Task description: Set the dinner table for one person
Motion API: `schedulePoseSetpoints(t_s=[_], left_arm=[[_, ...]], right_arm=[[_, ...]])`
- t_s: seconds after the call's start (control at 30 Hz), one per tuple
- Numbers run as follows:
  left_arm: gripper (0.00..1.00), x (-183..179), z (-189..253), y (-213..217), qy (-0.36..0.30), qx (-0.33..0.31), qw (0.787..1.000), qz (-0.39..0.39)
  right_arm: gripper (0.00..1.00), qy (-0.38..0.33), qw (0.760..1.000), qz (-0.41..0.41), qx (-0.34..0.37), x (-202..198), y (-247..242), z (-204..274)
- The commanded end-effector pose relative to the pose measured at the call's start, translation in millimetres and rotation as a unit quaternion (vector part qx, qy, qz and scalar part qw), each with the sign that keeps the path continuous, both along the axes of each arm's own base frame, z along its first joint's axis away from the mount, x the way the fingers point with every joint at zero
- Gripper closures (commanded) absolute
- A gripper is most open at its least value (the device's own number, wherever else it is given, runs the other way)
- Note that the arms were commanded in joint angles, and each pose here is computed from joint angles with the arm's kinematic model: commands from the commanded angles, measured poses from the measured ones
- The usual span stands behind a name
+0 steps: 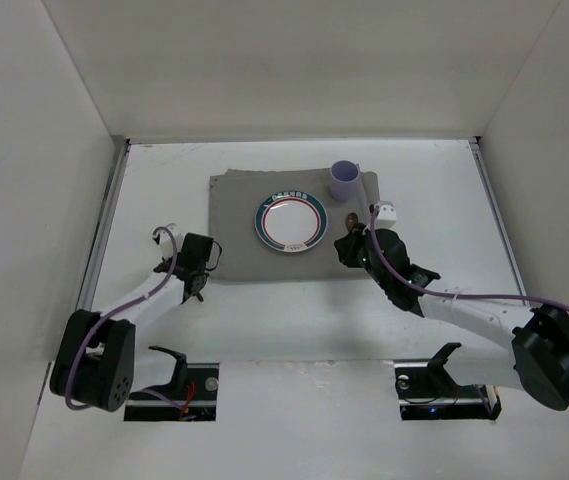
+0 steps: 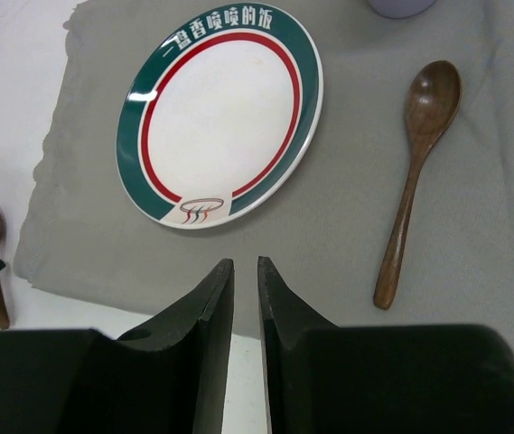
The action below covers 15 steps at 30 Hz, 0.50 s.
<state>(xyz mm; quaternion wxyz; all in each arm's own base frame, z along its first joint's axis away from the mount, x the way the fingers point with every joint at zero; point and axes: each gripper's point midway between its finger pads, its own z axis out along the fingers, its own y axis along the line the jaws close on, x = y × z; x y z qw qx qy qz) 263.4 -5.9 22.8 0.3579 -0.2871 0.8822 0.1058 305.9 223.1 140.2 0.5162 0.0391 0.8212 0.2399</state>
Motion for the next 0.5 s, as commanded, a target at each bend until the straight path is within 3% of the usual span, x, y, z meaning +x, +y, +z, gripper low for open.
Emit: schedulePoseSetpoints(t_s=[0.0,0.1,0.27,0.47], left_arm=[[0.94,0.2,40.8,-1.3,-0.011,0.032,0.999,-0.031],[0.94,12.6,71.1,-16.4,-0.024,0.047,0.996,-0.07],[0.94,56.5,109.0,-86.2,-0.023,0.084,0.975,-0.206],[0.93,99.0,95.2,-128.0,0.018,0.155,0.946,-0.283]], right_arm=[[0.77,-0.033,0.999,0.004,0.032,7.3,9.6,27.4],[0.77,-0.031,0.999,0.005,0.033,7.4,10.0,26.6],[0.77,-0.031,0.999,0.002,0.038,7.7,8.2,27.2],[0.77,-0.031,0.999,-0.002,0.038,8.0,6.0,26.3]])
